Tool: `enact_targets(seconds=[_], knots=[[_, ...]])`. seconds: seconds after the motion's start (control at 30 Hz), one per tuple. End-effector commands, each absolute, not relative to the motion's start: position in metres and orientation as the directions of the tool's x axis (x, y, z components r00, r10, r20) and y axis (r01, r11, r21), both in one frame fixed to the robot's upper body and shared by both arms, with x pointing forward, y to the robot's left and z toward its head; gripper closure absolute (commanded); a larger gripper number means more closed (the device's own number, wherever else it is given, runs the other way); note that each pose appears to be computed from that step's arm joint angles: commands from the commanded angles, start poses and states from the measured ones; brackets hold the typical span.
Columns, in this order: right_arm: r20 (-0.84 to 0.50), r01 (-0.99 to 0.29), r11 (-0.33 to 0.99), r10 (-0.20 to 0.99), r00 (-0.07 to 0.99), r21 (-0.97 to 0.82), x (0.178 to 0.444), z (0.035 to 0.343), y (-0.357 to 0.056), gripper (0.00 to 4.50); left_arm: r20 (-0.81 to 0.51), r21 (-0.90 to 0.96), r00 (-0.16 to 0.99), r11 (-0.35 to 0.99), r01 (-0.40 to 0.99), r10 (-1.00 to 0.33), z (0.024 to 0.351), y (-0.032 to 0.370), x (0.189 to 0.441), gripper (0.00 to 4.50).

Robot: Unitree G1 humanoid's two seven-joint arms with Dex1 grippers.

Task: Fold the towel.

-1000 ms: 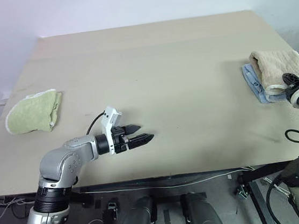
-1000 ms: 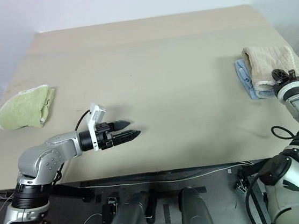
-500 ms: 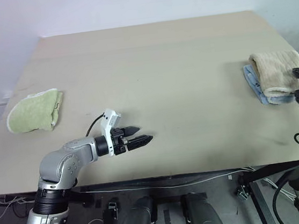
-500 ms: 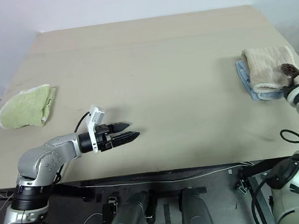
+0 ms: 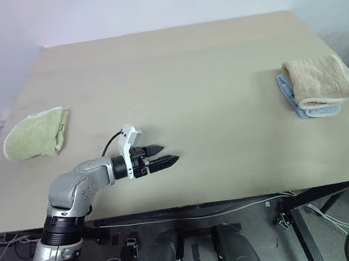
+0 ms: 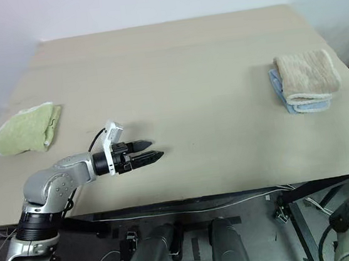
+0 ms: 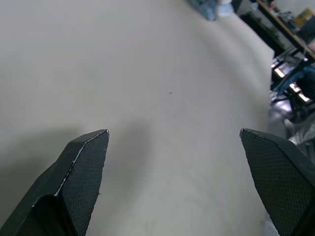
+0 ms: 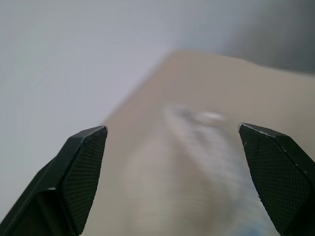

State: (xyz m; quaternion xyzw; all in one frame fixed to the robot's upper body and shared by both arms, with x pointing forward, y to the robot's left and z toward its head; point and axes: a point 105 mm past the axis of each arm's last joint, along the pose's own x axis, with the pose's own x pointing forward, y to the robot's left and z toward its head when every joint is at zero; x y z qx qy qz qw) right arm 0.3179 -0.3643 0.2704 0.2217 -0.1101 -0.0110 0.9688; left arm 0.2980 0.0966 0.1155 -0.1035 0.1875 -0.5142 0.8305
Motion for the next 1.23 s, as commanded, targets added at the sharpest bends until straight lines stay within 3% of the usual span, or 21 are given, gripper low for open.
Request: enact_targets(seconds=[0.03, 0.1, 0.2, 0.37, 0.53, 0.73, 0.87, 1.07, 1.23], knots=[[0.177, -0.269, 0.962, 0.255, 0.951, 0.056, 0.326, 0.276, -0.286, 0.02, -0.145, -0.163, 0.448, 0.468, 0.869, -0.882, 0.136, 0.097, 0.307, 0.00], [0.107, -0.385, 0.919, 0.392, 0.914, -0.083, 0.326, 0.262, -0.255, 0.02, -0.145, -0.049, 0.461, 0.472, 0.880, -0.875, 0.139, 0.097, 0.311, 0.00], [0.040, -0.543, 0.825, 0.555, 0.831, -0.158, 0.321, 0.246, -0.221, 0.02, -0.044, 0.038, 0.435, 0.434, 0.900, -0.899, 0.157, 0.093, 0.307, 0.00], [-0.002, -0.617, 0.760, 0.630, 0.776, -0.204, 0.326, 0.232, -0.207, 0.02, -0.071, 0.139, 0.444, 0.432, 0.891, -0.893, 0.156, 0.099, 0.308, 0.00], [-0.124, -0.769, 0.624, 0.760, 0.638, -0.139, 0.315, 0.203, -0.190, 0.02, 0.046, 0.003, 0.421, 0.422, 0.907, -0.906, 0.175, 0.110, 0.299, 0.00], [-0.130, -0.828, 0.553, 0.818, 0.561, -0.089, 0.315, 0.191, -0.170, 0.02, 0.041, 0.050, 0.529, 0.530, 0.846, -0.848, 0.181, 0.128, 0.302, 0.00], [-0.139, -0.874, 0.482, 0.863, 0.485, -0.062, 0.312, 0.186, -0.156, 0.02, 0.026, 0.019, 0.515, 0.516, 0.857, -0.857, 0.189, 0.140, 0.286, 0.00], [-0.164, -0.883, 0.467, 0.869, 0.467, -0.039, 0.325, 0.167, -0.145, 0.02, 0.009, 0.060, 0.668, 0.667, 0.742, -0.744, 0.190, 0.167, 0.288, 0.00], [-0.163, -0.890, 0.449, 0.875, 0.456, -0.076, 0.337, 0.164, -0.134, 0.02, 0.018, 0.054, 0.710, 0.709, 0.703, -0.704, 0.195, 0.178, 0.288, 0.00]])
